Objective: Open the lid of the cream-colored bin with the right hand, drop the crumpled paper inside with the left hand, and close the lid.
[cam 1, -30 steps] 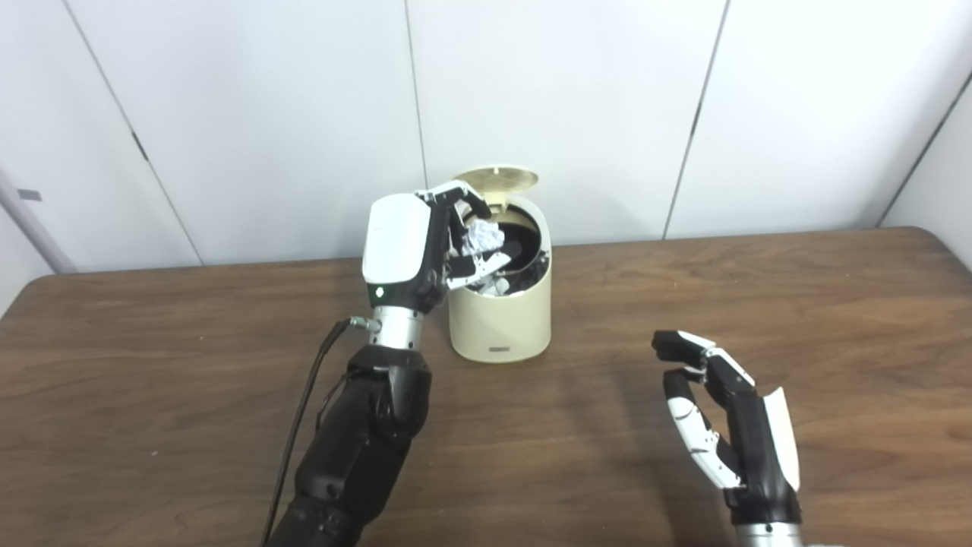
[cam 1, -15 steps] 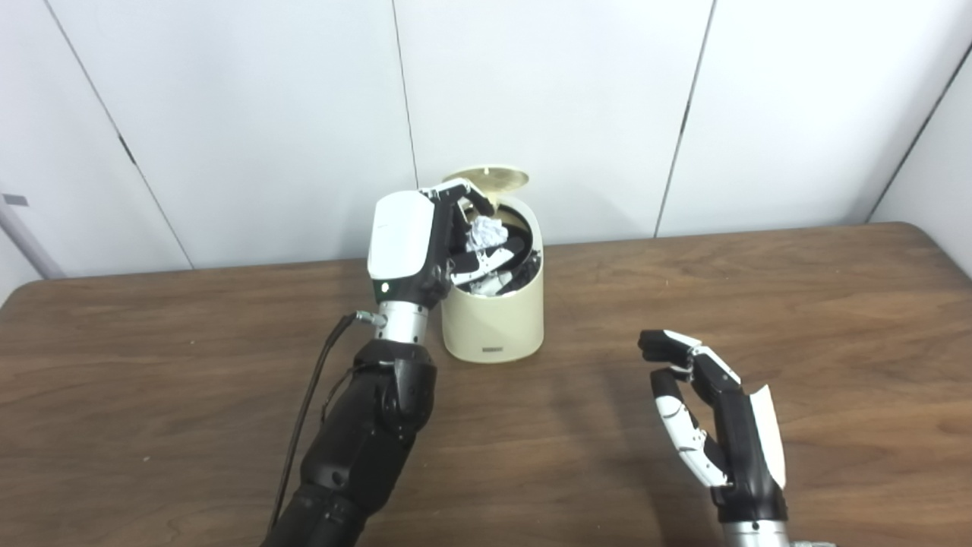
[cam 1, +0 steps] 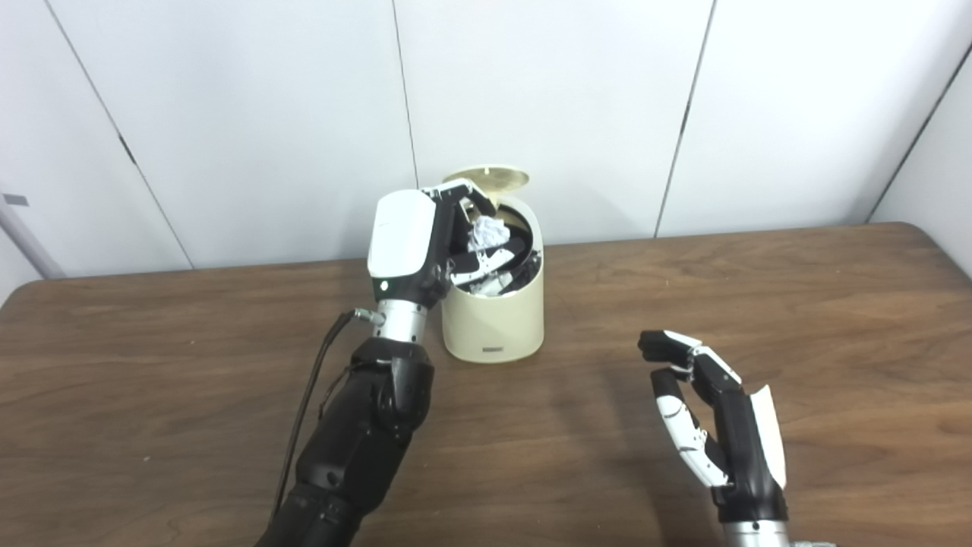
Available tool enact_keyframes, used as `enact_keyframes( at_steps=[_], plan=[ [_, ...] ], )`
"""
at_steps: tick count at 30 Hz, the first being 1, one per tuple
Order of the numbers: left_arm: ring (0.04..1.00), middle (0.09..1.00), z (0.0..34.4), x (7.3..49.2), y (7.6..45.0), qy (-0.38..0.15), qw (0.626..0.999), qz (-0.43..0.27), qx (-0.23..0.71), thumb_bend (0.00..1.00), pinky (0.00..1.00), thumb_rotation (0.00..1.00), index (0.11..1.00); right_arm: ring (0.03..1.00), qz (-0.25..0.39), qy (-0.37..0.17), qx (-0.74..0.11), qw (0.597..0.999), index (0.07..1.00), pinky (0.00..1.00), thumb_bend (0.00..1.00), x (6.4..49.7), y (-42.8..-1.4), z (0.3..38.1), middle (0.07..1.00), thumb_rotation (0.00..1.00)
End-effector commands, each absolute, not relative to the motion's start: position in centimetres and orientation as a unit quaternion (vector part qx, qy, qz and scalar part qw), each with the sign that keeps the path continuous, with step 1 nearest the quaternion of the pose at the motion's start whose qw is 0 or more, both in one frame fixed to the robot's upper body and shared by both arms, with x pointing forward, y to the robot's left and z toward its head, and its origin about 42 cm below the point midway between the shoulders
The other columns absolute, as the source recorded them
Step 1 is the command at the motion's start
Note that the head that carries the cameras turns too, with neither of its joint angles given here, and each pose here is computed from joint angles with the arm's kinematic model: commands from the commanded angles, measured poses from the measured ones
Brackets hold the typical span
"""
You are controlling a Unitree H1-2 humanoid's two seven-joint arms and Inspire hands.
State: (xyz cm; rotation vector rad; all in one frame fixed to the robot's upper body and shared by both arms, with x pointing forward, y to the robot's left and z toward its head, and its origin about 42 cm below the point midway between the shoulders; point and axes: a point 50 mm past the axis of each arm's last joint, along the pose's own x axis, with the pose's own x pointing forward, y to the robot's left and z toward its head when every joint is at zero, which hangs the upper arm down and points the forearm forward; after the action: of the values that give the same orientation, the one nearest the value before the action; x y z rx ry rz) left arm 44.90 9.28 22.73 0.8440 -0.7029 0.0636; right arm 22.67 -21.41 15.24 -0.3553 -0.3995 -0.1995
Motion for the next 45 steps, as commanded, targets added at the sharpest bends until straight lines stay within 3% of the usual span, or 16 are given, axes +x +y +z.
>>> enact_keyframes(
  at_steps=[1, 13, 14, 16, 20, 34, 37, 40, 42, 43, 45],
  plan=[
    [0.312, 0.373, 25.4, 45.2, 8.6, -0.370, 0.843, 0.038, 0.388, 0.52, 0.24, 0.08, 0.479, 0.691, -0.105, -0.224, -0.167, 0.954, 0.691, 0.58, 0.14, 22.0, -21.2, 16.4, 0.699, 0.74],
    [0.332, 0.406, 25.4, 45.0, 9.0, -0.376, 0.838, 0.036, 0.393, 0.52, 0.27, 0.08, 0.482, 0.697, -0.103, -0.224, -0.170, 0.954, 0.697, 0.59, 0.15, 22.0, -21.2, 16.4, 0.705, 0.76],
    [0.338, 0.413, 25.3, 45.0, 9.0, -0.379, 0.837, 0.036, 0.392, 0.75, 0.28, 0.16, 0.476, 0.698, -0.103, -0.224, -0.169, 0.954, 0.696, 0.59, 0.15, 22.0, -21.2, 16.4, 0.705, 0.76],
    [0.347, 0.423, 25.3, 45.0, 9.0, -0.382, 0.836, 0.036, 0.393, 0.95, 0.28, 0.22, 0.475, 0.699, -0.102, -0.224, -0.169, 0.955, 0.698, 0.59, 0.15, 22.0, -21.2, 16.4, 0.706, 0.76],
    [0.371, 0.445, 25.2, 45.1, 9.0, -0.380, 0.835, 0.035, 0.397, 1.00, 0.31, 0.22, 0.493, 0.700, -0.103, -0.224, -0.172, 0.954, 0.700, 0.59, 0.15, 22.0, -21.3, 16.4, 0.708, 0.76],
    [0.490, 0.544, 24.9, 45.0, 9.0, -0.376, 0.828, 0.039, 0.415, 1.00, 0.41, 0.28, 0.570, 0.697, -0.103, -0.220, -0.166, 0.956, 0.698, 0.59, 0.15, 22.0, -21.2, 16.5, 0.705, 0.77],
    [0.481, 0.537, 24.8, 45.0, 9.1, -0.379, 0.827, 0.041, 0.413, 1.00, 0.41, 0.27, 0.567, 0.701, -0.101, -0.222, -0.165, 0.955, 0.699, 0.60, 0.15, 22.0, -21.2, 16.5, 0.708, 0.76],
    [0.382, 0.441, 24.8, 44.7, 9.3, -0.395, 0.827, 0.048, 0.397, 0.99, 0.33, 0.20, 0.480, 0.699, -0.101, -0.222, -0.165, 0.956, 0.698, 0.59, 0.16, 22.1, -21.2, 16.5, 0.707, 0.76],
    [0.326, 0.388, 24.8, 44.6, 9.4, -0.407, 0.826, 0.050, 0.387, 0.96, 0.28, 0.16, 0.429, 0.700, -0.100, -0.221, -0.165, 0.956, 0.699, 0.60, 0.16, 22.2, -21.3, 16.4, 0.708, 0.77],
    [0.287, 0.376, 24.7, 44.5, 9.6, -0.412, 0.826, 0.051, 0.382, 0.70, 0.24, 0.09, 0.461, 0.699, -0.100, -0.220, -0.167, 0.956, 0.699, 0.59, 0.16, 22.2, -21.3, 16.4, 0.707, 0.78],
    [0.261, 0.423, 24.6, 44.3, 9.8, -0.418, 0.825, 0.050, 0.376, 0.58, 0.21, 0.03, 0.489, 0.697, -0.100, -0.220, -0.169, 0.955, 0.698, 0.59, 0.15, 22.3, -21.4, 16.4, 0.705, 0.79]
  ],
)
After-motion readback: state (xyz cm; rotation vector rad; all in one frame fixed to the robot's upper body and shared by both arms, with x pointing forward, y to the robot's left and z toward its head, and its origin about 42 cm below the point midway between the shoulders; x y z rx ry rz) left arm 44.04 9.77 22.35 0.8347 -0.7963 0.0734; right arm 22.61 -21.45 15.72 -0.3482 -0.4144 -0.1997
